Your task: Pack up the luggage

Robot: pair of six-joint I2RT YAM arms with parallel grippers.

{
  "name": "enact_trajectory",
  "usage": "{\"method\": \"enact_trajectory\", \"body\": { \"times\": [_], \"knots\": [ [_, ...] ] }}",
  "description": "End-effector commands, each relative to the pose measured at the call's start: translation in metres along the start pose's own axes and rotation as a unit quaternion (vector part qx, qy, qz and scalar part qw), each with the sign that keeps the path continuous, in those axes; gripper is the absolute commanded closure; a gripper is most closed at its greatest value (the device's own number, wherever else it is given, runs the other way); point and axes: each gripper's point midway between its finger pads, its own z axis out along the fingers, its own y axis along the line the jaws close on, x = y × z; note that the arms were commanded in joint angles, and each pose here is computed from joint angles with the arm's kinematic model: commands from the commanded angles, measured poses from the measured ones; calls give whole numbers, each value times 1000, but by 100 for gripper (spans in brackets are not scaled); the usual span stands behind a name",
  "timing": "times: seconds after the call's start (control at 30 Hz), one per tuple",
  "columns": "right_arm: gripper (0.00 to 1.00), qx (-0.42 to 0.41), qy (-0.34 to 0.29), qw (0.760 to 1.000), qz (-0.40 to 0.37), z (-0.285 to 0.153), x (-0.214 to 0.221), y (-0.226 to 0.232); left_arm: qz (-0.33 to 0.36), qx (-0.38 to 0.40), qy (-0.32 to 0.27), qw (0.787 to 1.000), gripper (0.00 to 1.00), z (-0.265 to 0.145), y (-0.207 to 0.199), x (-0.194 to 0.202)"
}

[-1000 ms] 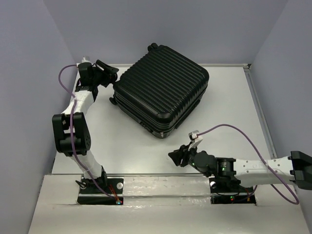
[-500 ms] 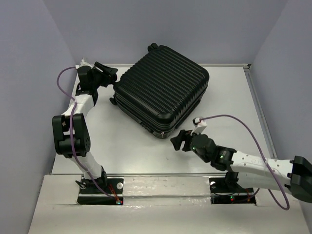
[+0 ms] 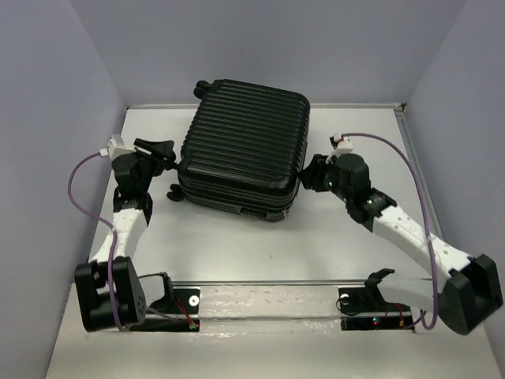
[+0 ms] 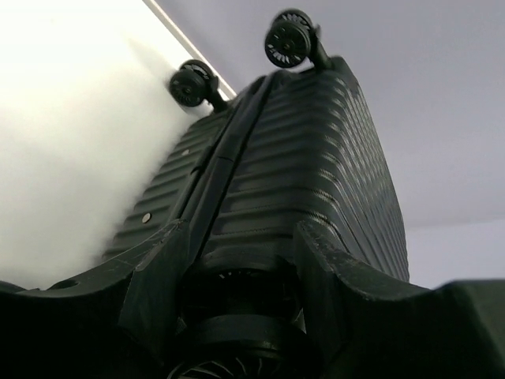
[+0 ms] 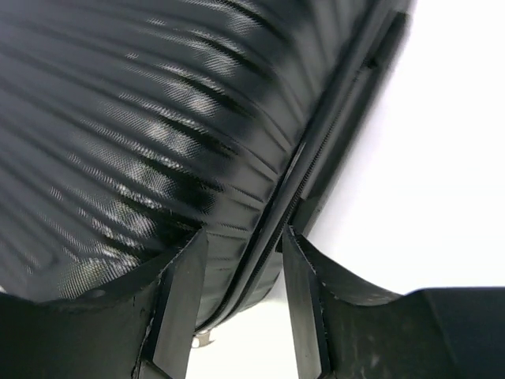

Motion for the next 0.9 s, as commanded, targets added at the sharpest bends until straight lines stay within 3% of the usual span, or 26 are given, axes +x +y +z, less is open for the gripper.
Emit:
{"method": "enact_trajectory", "body": {
  "times": [0.0, 0.03, 0.07, 0.13, 0.17, 0.2, 0.23, 0.3, 0.37, 0.4, 0.47, 0.5, 0.57, 0.67, 0.8, 0.87],
  "knots": [
    [50, -183, 5, 982, -36, 36, -47, 78, 14, 34, 42, 998, 94, -41, -1, 38],
    [50, -211, 44, 976, -36, 53, -31, 85, 15, 37, 40, 998, 94, -52, 3, 44],
    [49, -236, 29, 970, -45, 58, -55, 103, 14, 36, 40, 998, 94, -57, 5, 46],
    [36, -248, 35, 967, -44, 69, -67, 114, 21, 41, 35, 998, 94, -66, 4, 46],
    [29, -252, 27, 966, -46, 68, -75, 118, 22, 37, 38, 998, 94, -66, 6, 48],
    [29, -246, 20, 968, -47, 64, -80, 118, 26, 40, 39, 998, 94, -67, 4, 48],
    [20, -230, 13, 972, -50, 61, -84, 113, 31, 50, 39, 998, 94, -67, -5, 44],
    [16, -217, -9, 974, -66, 35, -84, 105, 39, 51, 44, 997, 94, -67, -8, 43],
    [19, -194, -19, 978, -72, 19, -75, 91, 44, 64, 45, 996, 94, -67, -19, 39],
    [34, -187, -20, 979, -79, 3, -56, 78, 48, 70, 44, 995, 94, -68, -26, 35],
    [47, -177, -14, 981, -82, -6, -31, 62, 55, 76, 40, 995, 94, -69, -34, 30],
    [65, -171, -8, 982, -81, -8, -17, 54, 57, 80, 38, 994, 94, -70, -37, 28],
    [76, -132, -1, 989, -72, -5, 14, 25, 63, 88, 34, 994, 94, -73, -48, 22],
    [76, -81, -12, 994, -67, 7, 24, -7, 68, 90, 30, 993, 94, -74, -55, 17],
    [55, -72, -31, 994, -75, 26, 11, -34, 71, 85, 32, 993, 94, -74, -52, 18],
    [52, -87, -13, 993, -80, 37, 15, -41, 71, 80, 37, 994, 94, -73, -46, 21]
  ]
}}
